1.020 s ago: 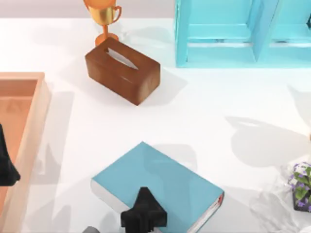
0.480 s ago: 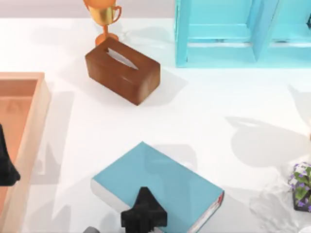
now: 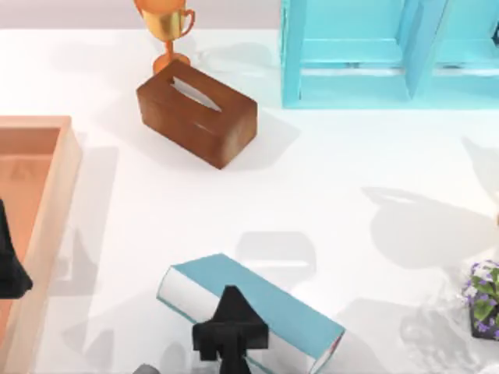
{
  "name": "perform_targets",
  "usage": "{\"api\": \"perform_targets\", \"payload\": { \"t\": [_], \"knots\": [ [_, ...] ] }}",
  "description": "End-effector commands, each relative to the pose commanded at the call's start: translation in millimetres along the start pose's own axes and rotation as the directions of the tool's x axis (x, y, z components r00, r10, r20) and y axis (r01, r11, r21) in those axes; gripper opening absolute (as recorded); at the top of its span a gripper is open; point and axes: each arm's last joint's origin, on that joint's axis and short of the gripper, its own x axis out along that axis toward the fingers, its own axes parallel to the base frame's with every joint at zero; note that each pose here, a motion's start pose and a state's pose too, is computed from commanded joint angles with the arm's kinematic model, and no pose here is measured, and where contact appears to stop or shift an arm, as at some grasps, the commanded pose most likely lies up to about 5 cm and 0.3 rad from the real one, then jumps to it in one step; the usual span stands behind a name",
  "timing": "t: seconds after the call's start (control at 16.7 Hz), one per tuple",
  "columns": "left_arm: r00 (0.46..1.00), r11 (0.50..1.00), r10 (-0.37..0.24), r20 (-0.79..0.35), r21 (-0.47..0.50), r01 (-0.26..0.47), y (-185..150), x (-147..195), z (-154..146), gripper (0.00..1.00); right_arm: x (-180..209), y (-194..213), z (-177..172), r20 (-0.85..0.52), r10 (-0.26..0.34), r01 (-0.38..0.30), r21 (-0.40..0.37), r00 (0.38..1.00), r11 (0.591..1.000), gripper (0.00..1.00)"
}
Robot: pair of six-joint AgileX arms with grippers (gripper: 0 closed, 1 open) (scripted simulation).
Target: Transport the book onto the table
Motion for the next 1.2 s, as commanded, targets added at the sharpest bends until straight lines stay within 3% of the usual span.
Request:
{"api": "perform_targets", "payload": {
  "t": [0.6, 0.96, 1.2],
  "knots": [
    [1.000, 1.000, 0.000, 0.000, 0.000, 0.000, 0.0, 0.0, 0.0, 1.00, -10.5, 2.1, 3.7, 0.025, 0.002, -0.002, 0.010, 1.000, 1.000, 1.00],
    [1.000, 1.000, 0.000, 0.000, 0.000, 0.000, 0.0, 0.0, 0.0, 1.00, -85.2, 11.9, 19.8, 0.163, 0.049, -0.065, 0.092, 0.985, 0.994, 1.00],
    [1.000, 1.000, 0.000, 0.000, 0.000, 0.000, 0.0, 0.0, 0.0, 1.00, -131.6, 16.4, 17.4, 0.185, 0.084, -0.109, 0.133, 0.979, 0.985, 1.00]
  ]
}}
